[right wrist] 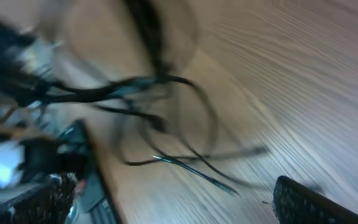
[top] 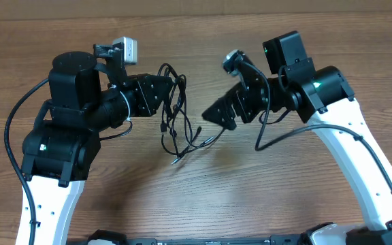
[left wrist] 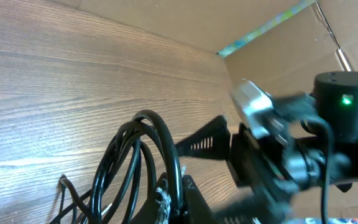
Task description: Untangle cables
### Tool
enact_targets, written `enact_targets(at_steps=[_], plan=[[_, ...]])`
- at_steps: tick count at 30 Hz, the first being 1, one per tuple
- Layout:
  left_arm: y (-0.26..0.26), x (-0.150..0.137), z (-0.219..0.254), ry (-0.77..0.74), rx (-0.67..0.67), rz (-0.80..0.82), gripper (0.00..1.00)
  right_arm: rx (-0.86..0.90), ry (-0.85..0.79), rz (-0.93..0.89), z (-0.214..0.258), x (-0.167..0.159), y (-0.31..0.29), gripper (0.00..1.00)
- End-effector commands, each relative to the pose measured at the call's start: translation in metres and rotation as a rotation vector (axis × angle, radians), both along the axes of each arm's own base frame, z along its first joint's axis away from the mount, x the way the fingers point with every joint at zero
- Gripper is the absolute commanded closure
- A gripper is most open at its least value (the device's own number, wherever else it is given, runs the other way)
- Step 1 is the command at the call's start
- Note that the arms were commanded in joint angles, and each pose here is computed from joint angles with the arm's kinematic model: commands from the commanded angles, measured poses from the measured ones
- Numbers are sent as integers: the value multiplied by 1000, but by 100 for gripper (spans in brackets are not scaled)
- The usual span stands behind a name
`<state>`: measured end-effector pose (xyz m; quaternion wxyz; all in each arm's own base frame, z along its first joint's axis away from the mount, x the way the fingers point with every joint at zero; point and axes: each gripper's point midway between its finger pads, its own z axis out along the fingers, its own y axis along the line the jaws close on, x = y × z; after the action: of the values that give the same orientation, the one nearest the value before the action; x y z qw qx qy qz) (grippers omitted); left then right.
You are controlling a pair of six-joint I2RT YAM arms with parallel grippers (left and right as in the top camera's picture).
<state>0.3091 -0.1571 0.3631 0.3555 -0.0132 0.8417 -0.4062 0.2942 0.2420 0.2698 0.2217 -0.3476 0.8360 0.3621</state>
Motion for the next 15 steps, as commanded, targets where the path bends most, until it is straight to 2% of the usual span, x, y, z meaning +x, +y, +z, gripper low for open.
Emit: enact_targets(at_steps=[1, 4, 8, 11, 15], plan=[[0, -7, 15, -15, -39, 2, 96, 242, -158, 287, 52, -35, 21, 0], [-3, -10, 16, -8, -54, -17, 96, 330, -212, 382, 66, -46, 26, 0], [-7, -12, 19, 14, -93, -30, 96, 354, -274, 443, 70, -52, 31, 1], [-14, -17, 27, 25, -149, -65, 96, 366, -333, 501, 73, -59, 44, 10], [-17, -19, 30, 53, -185, -72, 96, 305, -388, 492, 67, -52, 50, 20]])
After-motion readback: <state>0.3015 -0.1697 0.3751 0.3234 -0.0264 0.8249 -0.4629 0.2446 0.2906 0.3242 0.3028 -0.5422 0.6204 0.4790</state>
